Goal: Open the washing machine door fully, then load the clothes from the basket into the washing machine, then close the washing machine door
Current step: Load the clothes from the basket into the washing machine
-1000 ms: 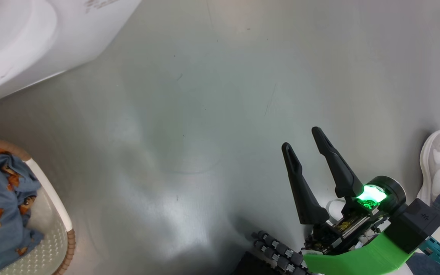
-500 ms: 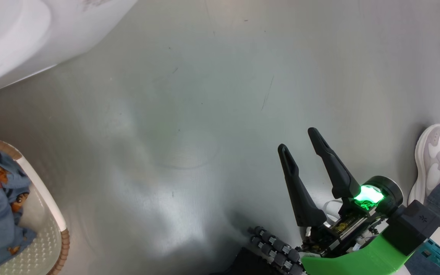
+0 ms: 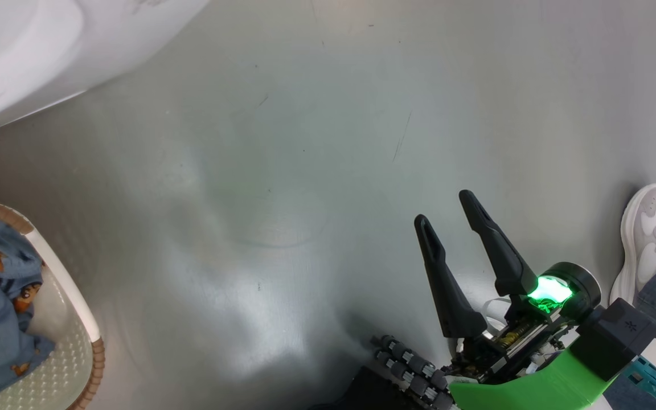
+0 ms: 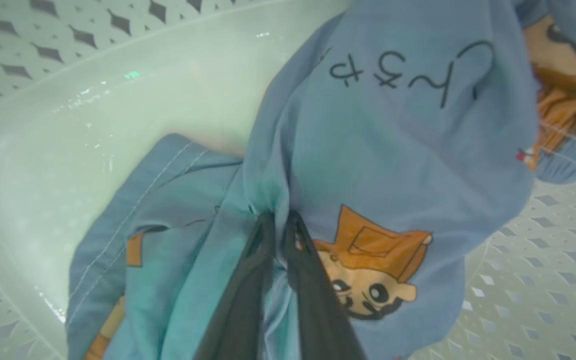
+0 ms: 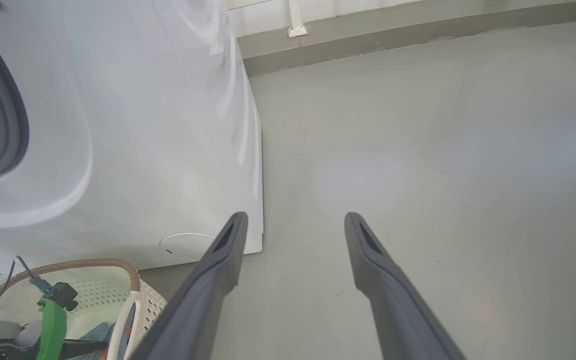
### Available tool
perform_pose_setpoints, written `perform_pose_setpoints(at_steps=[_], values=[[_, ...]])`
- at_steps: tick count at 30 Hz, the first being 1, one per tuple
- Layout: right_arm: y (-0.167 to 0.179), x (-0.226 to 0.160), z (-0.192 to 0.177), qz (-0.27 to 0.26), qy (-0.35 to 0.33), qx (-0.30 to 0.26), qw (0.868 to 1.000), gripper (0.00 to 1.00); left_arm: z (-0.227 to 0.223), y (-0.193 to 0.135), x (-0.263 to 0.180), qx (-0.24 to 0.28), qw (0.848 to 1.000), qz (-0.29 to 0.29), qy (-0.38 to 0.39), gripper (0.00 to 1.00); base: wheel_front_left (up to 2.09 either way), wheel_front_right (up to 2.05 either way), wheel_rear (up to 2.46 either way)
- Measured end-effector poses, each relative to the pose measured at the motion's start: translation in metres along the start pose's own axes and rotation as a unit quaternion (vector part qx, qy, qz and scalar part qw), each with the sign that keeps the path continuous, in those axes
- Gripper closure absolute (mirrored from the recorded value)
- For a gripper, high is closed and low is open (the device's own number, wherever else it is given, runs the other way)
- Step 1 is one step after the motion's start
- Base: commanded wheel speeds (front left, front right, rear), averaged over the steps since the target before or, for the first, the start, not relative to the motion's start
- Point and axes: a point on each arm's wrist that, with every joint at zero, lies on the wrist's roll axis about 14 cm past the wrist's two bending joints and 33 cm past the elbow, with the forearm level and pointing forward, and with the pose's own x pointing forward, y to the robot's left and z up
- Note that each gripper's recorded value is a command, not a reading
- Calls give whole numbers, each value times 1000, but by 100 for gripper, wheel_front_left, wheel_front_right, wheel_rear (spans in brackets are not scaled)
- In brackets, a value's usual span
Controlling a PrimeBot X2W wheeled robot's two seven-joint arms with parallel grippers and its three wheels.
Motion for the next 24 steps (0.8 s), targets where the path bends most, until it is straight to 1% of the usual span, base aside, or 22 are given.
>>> perform_pose_setpoints(at_steps=[1,19,24], values=[[0,0,0,0,0,0,1000,0,-1,0,0,2,1000,-1,1,100,0,0,0],[-1,0,2,-1,-4,1,1000,0,-1,-4,-5,1,1000,-5,-12,100,0,0,0],[1,4,5,6,-11,3,1000,0,2,-14,-12,-3,999,-15,-29,100,0,0,0]])
